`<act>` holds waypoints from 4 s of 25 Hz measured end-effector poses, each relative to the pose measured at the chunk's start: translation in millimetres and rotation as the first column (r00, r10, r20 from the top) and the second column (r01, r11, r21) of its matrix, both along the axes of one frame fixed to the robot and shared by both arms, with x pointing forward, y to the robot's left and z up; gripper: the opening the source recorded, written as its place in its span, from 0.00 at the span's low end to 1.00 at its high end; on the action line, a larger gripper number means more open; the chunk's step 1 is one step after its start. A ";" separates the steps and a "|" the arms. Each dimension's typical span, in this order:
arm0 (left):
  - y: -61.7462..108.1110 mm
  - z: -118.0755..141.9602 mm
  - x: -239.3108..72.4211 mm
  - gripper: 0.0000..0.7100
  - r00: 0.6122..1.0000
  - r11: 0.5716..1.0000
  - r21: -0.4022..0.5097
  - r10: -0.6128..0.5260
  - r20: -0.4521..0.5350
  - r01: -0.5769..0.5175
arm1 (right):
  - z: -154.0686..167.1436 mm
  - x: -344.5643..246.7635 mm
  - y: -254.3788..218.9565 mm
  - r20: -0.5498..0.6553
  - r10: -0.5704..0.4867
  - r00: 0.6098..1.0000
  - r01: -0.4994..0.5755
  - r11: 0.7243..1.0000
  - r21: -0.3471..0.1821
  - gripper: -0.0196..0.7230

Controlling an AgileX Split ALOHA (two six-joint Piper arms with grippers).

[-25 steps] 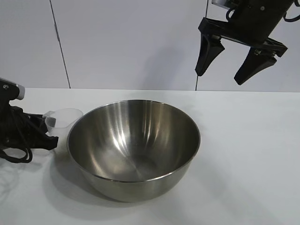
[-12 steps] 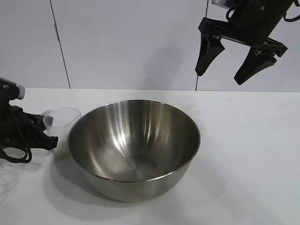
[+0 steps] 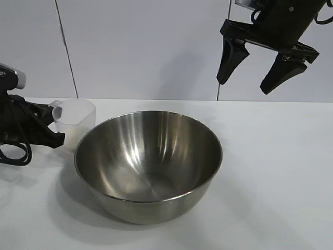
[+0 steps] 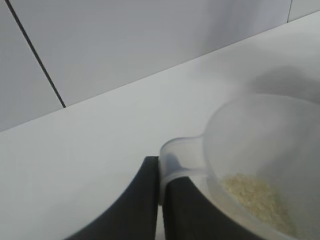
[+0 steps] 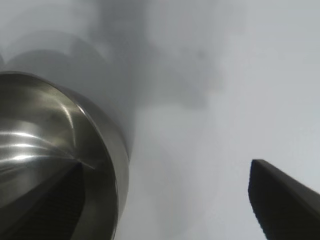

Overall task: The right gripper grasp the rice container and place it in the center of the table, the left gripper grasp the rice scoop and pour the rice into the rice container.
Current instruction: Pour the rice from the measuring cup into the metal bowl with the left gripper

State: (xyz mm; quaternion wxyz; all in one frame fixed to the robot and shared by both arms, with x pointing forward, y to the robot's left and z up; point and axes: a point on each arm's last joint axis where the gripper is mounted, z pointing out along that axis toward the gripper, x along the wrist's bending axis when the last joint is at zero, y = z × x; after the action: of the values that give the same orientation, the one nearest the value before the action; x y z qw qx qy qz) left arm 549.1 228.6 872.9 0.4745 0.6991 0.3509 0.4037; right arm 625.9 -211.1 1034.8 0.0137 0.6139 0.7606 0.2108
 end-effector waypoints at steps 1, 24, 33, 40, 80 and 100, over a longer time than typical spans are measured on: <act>0.0 0.9 0.1 0.01 1.000 1.000 0.000 0.000 0.003 0.000 | 0.0 0.0 0.0 0.000 0.000 1.000 0.000 1.000 0.000 0.85; -9.2 62.8 5.8 0.01 0.987 0.990 0.090 -0.119 0.111 0.109 | 0.0 0.0 0.0 0.000 0.000 1.000 0.000 1.000 0.000 0.85; -23.8 86.9 11.3 0.01 0.970 0.964 0.196 -0.206 0.129 0.179 | 0.1 0.3 0.0 0.004 -0.001 1.000 0.001 1.000 0.000 0.85; -40.8 87.1 6.3 0.01 0.955 0.936 0.264 -0.270 0.120 0.232 | 0.1 0.3 0.0 0.004 -0.001 1.000 0.001 1.000 0.000 0.85; -93.9 99.8 1.7 0.01 0.773 0.605 0.736 -0.608 0.182 0.304 | 0.2 0.7 0.0 0.007 -0.002 1.000 0.002 1.000 0.001 0.85; -108.3 99.1 -6.5 0.01 0.643 0.378 0.906 -0.745 0.177 0.188 | 0.2 0.7 0.0 0.007 -0.002 1.000 0.002 1.000 0.001 0.85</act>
State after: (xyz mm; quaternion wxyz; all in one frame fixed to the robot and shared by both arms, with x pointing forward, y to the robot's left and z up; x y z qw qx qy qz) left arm 542.7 120.3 972.0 0.2653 0.7505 -0.2687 0.5423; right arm 626.6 -211.1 1035.0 0.0166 0.6140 0.7598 0.2133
